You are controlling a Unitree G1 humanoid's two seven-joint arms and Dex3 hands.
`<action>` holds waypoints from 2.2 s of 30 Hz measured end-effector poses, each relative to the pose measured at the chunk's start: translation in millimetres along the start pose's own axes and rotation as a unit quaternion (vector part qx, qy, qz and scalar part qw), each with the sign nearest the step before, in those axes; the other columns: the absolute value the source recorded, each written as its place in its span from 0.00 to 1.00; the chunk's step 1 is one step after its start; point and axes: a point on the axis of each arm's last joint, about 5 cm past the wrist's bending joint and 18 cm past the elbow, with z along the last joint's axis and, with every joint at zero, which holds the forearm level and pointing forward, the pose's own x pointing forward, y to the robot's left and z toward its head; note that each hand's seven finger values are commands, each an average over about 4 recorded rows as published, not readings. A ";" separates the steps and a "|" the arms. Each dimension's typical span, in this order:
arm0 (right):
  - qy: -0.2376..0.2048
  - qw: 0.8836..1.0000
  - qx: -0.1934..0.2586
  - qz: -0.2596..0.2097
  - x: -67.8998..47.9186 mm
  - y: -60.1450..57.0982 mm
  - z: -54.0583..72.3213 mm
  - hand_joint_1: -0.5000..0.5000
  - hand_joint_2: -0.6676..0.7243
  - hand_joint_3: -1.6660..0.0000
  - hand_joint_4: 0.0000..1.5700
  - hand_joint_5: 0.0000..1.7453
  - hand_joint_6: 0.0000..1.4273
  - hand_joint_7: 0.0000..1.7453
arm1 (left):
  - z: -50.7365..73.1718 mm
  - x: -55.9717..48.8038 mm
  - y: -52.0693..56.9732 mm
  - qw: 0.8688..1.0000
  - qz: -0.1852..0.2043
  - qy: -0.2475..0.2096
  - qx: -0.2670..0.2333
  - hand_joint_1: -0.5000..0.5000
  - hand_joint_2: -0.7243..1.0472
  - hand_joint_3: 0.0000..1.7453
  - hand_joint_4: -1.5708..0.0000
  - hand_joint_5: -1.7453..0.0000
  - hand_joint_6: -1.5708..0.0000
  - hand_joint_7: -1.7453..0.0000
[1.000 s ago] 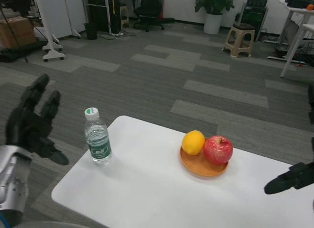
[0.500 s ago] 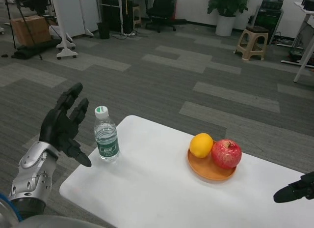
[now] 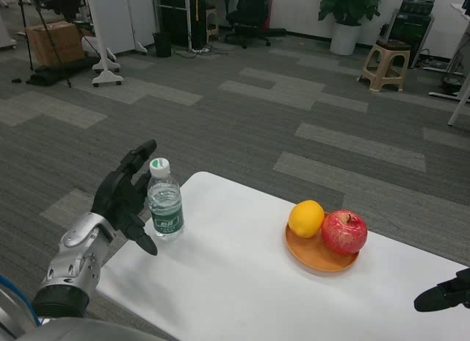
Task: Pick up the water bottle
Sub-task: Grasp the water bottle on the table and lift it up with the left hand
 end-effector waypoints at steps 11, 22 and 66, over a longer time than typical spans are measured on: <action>-0.006 1.000 0.007 0.001 -1.9 3.0 2.3 0.21 0.86 1.00 0.00 0.00 0.00 0.00 | -12.7 20.7 -14.4 0.998 -0.048 0.031 -0.015 0.00 0.15 0.05 1.00 1.00 1.00 0.84; -0.006 1.000 0.008 0.001 -2.7 3.5 2.5 0.21 0.86 1.00 0.00 0.00 0.00 0.00 | -14.9 24.7 -16.8 0.996 -0.070 0.048 -0.010 0.00 0.15 0.04 1.00 1.00 1.00 0.84; 0.002 1.000 0.009 -0.001 -7.8 3.2 1.2 0.21 0.86 1.00 0.00 0.00 0.00 0.00 | -12.2 38.0 -21.7 0.989 -0.059 0.132 0.027 0.00 0.10 0.03 1.00 1.00 1.00 0.84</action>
